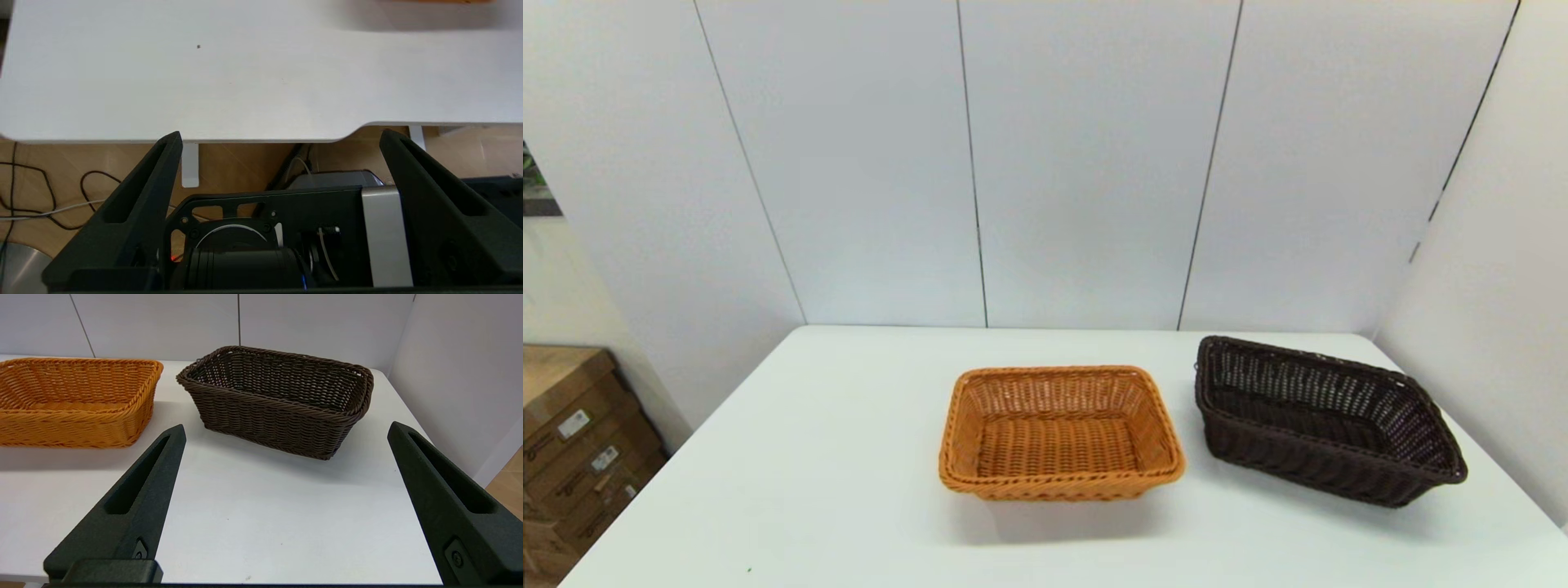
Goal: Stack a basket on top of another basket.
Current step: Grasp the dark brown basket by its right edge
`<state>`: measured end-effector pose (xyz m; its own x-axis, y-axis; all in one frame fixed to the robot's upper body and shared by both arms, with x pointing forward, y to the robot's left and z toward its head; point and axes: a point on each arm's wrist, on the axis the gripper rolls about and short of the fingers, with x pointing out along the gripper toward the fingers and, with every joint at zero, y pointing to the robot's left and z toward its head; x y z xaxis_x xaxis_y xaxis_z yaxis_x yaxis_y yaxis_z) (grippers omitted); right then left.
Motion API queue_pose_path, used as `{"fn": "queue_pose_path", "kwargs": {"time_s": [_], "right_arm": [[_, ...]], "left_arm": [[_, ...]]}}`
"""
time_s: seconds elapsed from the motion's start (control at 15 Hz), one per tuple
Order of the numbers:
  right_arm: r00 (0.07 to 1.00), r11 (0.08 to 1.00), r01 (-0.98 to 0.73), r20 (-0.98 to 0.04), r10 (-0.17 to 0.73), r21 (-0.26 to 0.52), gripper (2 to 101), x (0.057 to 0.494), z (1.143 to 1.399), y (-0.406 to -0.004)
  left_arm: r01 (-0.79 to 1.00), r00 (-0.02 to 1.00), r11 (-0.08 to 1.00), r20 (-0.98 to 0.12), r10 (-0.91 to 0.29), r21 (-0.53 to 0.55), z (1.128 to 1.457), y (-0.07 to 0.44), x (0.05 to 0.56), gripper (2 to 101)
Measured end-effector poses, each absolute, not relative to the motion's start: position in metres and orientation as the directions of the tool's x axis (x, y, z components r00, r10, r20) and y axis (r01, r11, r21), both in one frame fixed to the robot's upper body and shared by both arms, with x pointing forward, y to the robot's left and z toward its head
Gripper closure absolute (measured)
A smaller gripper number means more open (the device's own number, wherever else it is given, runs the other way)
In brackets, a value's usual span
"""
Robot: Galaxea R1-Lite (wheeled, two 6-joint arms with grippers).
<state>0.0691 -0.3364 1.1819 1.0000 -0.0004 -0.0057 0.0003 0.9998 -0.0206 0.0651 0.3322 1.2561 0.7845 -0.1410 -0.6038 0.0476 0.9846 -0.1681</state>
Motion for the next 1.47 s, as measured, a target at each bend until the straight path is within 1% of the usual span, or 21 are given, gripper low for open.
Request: {"fn": "queue_pose_path", "kwargs": {"time_s": [0.2, 0.4, 0.53, 0.67, 0.8, 1.07, 1.27, 1.47], "right_arm": [[1.000, 1.000, 0.000, -0.006, 0.000, -0.021, 4.3, 0.069, 1.182, -0.336], [1.000, 1.000, 0.000, -0.006, 0.000, -0.021, 4.3, 0.069, 1.182, -0.336], [1.000, 1.000, 0.000, -0.006, 0.000, -0.021, 4.3, 0.069, 1.182, -0.336], [1.000, 1.000, 0.000, -0.006, 0.000, -0.021, 4.3, 0.069, 1.182, -0.336], [1.000, 1.000, 0.000, -0.006, 0.000, -0.021, 4.3, 0.069, 1.182, -0.336], [1.000, 1.000, 0.000, -0.006, 0.000, -0.021, 4.3, 0.069, 1.182, -0.336], [1.000, 1.000, 0.000, -0.006, 0.000, -0.021, 4.3, 0.069, 1.182, -0.336], [1.000, 1.000, 0.000, -0.007, 0.000, -0.021, 4.3, 0.069, 1.182, -0.336]], "left_arm": [[0.029, 0.822, 0.987, -0.557, -0.115, -0.161, 1.244, 0.328, 0.052, 5.4], [0.022, 0.850, 0.989, -0.519, -0.095, -0.145, 1.242, 0.327, 0.049, 5.4], [0.056, 0.857, 0.994, -0.506, -0.097, -0.094, 1.242, 0.327, 0.048, 5.4], [0.121, 0.855, 0.992, -0.503, -0.127, -0.044, 1.241, 0.326, 0.048, 5.4], [0.167, 0.851, 0.985, -0.498, -0.168, -0.047, 1.239, 0.325, 0.047, 5.4], [0.180, 0.854, 0.983, -0.490, -0.178, -0.044, 1.233, 0.325, 0.051, 5.4], [0.202, 0.863, 0.979, -0.473, -0.178, -0.001, 1.228, 0.326, 0.056, 5.4], [0.212, 0.871, 0.977, -0.457, -0.182, 0.014, 1.226, 0.327, 0.056, 5.4]]}}
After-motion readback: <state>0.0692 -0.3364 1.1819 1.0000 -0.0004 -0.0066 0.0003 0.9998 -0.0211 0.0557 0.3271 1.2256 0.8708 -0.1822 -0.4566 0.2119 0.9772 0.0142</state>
